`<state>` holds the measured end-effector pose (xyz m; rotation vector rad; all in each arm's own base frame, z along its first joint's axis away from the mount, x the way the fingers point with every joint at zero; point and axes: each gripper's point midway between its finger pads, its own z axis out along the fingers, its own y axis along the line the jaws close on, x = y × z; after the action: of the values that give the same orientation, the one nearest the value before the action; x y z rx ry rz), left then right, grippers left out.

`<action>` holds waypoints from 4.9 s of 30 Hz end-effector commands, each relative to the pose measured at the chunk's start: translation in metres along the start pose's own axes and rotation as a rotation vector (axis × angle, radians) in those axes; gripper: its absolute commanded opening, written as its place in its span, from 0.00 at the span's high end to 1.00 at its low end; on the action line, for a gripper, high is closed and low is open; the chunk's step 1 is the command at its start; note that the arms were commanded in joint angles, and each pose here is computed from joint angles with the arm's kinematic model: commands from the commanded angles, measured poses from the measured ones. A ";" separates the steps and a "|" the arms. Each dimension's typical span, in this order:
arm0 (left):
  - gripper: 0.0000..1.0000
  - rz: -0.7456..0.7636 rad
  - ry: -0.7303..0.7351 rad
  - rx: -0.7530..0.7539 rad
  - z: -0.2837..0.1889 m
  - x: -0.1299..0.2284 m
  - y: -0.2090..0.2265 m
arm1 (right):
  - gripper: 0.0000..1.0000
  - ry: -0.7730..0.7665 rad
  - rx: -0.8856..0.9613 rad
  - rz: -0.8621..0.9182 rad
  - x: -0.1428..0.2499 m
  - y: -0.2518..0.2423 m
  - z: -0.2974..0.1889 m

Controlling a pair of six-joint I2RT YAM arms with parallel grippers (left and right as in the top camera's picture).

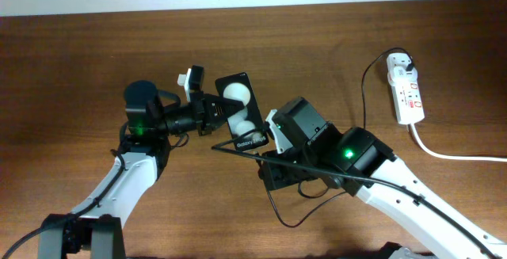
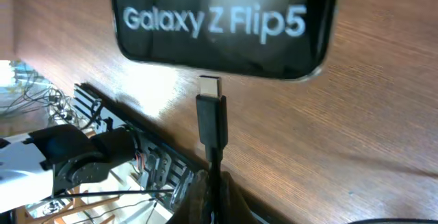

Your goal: Plug charger to phone and switch on socket

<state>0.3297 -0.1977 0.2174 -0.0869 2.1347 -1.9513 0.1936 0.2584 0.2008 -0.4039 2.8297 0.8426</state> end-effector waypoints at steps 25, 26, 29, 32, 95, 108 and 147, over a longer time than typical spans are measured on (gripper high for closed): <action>1.00 0.028 0.068 0.035 0.000 0.007 -0.013 | 0.96 -0.012 -0.020 0.011 -0.003 0.004 0.000; 1.00 0.028 0.071 0.036 0.000 0.008 -0.013 | 0.96 -0.013 -0.021 0.010 -0.003 0.004 0.000; 1.00 0.029 0.074 0.037 0.000 0.008 -0.014 | 0.96 -0.013 -0.021 0.010 -0.003 0.004 0.000; 1.00 0.062 0.081 0.041 0.000 0.010 -0.014 | 0.96 -0.025 -0.029 0.005 -0.007 0.006 0.000; 1.00 0.218 0.158 0.051 0.010 0.030 -0.007 | 0.76 -0.145 0.069 0.113 -0.014 -0.037 -0.046; 1.00 0.288 -0.135 -0.364 0.023 -0.012 0.064 | 0.02 -0.186 0.236 0.280 0.000 -0.094 -0.079; 0.92 0.077 0.234 -0.574 0.095 -0.041 0.198 | 0.01 -0.174 0.241 0.285 -0.001 -0.095 -0.076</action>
<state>0.4102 -0.2642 0.0230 0.1355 2.7187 -1.3762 0.2145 0.1404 0.2094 0.0979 2.8325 0.5367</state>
